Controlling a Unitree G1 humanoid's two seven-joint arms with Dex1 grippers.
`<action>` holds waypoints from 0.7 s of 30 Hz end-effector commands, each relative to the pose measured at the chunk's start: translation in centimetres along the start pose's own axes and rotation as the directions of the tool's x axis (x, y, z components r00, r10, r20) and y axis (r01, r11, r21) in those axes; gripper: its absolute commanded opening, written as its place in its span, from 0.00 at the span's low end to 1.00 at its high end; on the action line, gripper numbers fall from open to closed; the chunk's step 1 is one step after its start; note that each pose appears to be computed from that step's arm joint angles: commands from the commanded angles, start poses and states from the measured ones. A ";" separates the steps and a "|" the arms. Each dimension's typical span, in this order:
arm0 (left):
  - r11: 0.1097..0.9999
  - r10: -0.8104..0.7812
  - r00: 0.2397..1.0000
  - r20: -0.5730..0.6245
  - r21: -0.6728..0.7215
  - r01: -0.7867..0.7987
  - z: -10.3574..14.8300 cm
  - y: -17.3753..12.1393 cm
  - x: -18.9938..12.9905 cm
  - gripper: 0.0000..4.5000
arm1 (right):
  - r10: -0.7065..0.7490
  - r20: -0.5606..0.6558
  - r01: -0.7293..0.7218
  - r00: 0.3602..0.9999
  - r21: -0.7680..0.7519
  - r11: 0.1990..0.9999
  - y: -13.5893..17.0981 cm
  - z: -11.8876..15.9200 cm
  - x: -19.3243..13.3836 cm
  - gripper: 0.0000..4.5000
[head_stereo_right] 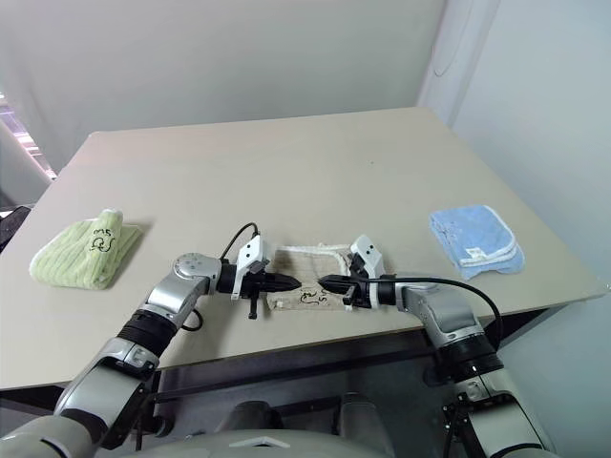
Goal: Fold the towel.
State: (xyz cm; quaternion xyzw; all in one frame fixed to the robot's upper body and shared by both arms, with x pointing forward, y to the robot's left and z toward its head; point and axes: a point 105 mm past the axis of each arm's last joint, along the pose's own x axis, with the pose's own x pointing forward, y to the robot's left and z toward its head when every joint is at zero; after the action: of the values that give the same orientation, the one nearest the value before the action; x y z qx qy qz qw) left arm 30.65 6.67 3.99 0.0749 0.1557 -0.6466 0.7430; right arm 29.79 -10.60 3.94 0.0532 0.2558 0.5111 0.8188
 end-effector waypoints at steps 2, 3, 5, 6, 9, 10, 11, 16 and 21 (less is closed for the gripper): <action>0.999 0.021 0.995 0.095 0.037 -0.025 3.6 0.1 -2.1 0.00 | 0.032 0.145 -0.045 0.989 0.089 0.995 0.7 4.0 -1.6 0.26; 0.998 0.027 0.994 0.107 0.046 -0.032 4.1 0.1 -2.5 0.00 | 0.033 0.167 -0.051 0.985 0.105 0.993 0.9 4.6 -2.0 0.35; 0.996 0.033 0.991 0.128 0.081 -0.044 5.5 -0.4 -3.8 0.00 | 0.024 0.178 -0.054 0.984 0.165 0.985 0.6 5.8 -3.2 0.51; 0.995 0.034 0.991 0.129 0.093 -0.046 5.8 -0.7 -4.2 0.00 | 0.019 0.168 -0.051 0.986 0.191 0.980 0.4 6.0 -3.7 0.59; 0.991 0.046 0.992 0.119 0.121 -0.060 6.1 -1.4 -5.1 0.00 | 0.000 0.146 -0.047 0.989 0.315 0.948 -0.9 6.1 -5.1 0.83; 0.989 0.048 0.993 0.111 0.132 -0.063 6.1 -1.7 -5.3 0.00 | -0.008 0.130 -0.041 0.991 0.370 0.928 -1.4 6.0 -5.4 0.90; 0.987 0.051 0.994 0.098 0.147 -0.066 6.0 -2.0 -5.5 0.00 | 0.004 0.118 -0.053 0.993 0.411 0.910 -1.5 6.0 -5.8 0.98; 0.982 0.079 0.996 0.048 0.168 -0.086 4.8 -2.9 -6.4 0.00 | 0.063 0.055 -0.083 0.996 0.571 0.816 -1.6 5.7 -6.8 0.98; 0.975 0.112 0.994 0.000 0.191 -0.110 3.5 -3.2 -6.8 0.00 | 0.061 -0.017 -0.036 0.998 0.639 0.768 -2.3 4.0 -6.7 0.98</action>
State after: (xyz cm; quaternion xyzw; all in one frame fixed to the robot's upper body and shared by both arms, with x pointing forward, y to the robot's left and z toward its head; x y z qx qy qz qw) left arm 27.01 11.64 8.58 0.1400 0.1198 -0.6182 0.7642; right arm 30.80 -16.77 8.37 0.3258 0.4310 0.4118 0.7338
